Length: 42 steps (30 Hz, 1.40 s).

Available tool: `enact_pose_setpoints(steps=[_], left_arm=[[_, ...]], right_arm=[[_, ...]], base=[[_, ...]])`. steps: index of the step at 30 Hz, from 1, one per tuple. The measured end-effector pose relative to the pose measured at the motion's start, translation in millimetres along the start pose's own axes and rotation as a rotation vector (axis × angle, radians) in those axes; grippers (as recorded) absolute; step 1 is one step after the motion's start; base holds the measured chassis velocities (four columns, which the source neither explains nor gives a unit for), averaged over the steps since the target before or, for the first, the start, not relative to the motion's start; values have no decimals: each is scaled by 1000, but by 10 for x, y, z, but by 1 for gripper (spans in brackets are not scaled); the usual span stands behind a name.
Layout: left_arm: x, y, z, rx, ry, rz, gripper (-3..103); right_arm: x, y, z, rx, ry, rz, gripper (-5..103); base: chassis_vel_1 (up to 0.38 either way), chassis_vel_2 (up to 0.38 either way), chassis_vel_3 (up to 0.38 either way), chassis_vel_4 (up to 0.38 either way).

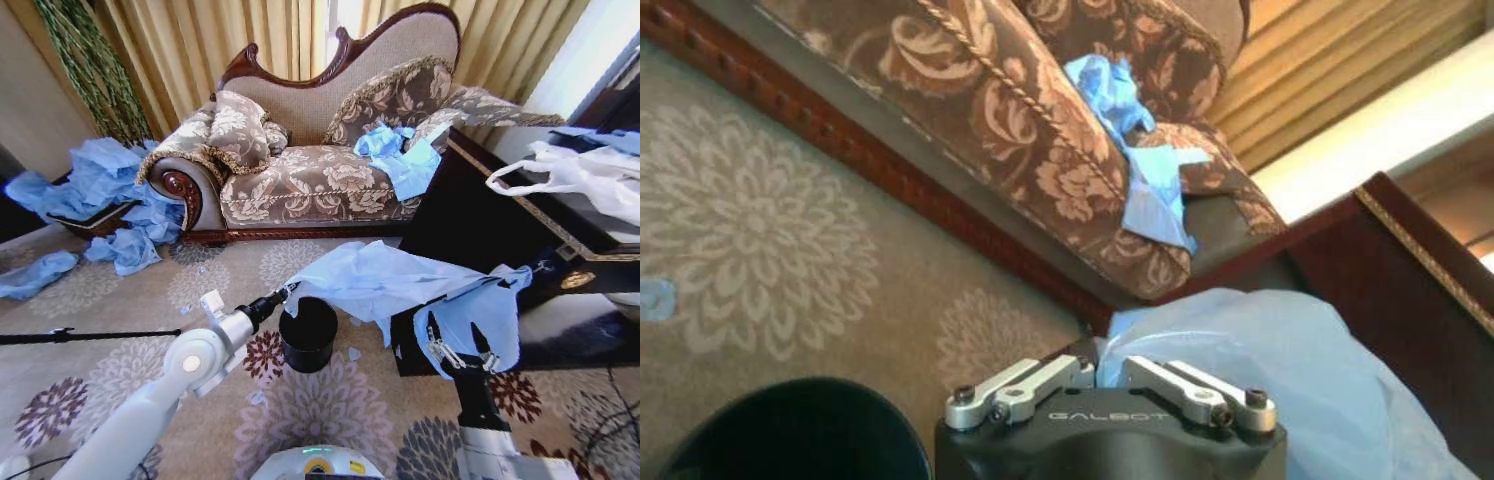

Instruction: Place a garbage bag over the trash bin.

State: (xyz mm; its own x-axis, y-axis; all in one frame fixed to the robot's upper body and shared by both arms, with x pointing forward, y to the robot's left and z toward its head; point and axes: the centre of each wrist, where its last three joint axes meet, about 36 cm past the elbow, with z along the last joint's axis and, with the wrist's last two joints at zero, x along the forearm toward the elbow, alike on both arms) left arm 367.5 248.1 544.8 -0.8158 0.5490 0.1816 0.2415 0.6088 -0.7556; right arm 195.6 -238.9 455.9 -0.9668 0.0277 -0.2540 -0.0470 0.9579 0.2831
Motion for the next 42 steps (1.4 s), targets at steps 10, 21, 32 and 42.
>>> enact_pose_setpoints(steps=[10, 21, 32, 42], left_arm=[[95, 80, -183, 48, -33, -41, 0], [87, -28, -112, 19, 28, -23, 0], [24, -77, -328, -21, 45, -36, 0], [9, -135, -415, -46, 68, -38, 0]], right_arm=[[9, 4, 27, -3, 6, -12, 100], [232, -220, 672, -120, 237, -143, 100], [304, 36, 1319, -24, 447, -185, 100], [101, 296, 1656, -85, 515, -221, 100]], base=[[0, 0, 0, 0], [0, 0, 0, 0], [0, 0, 0, 0], [0, 0, 0, 0]])
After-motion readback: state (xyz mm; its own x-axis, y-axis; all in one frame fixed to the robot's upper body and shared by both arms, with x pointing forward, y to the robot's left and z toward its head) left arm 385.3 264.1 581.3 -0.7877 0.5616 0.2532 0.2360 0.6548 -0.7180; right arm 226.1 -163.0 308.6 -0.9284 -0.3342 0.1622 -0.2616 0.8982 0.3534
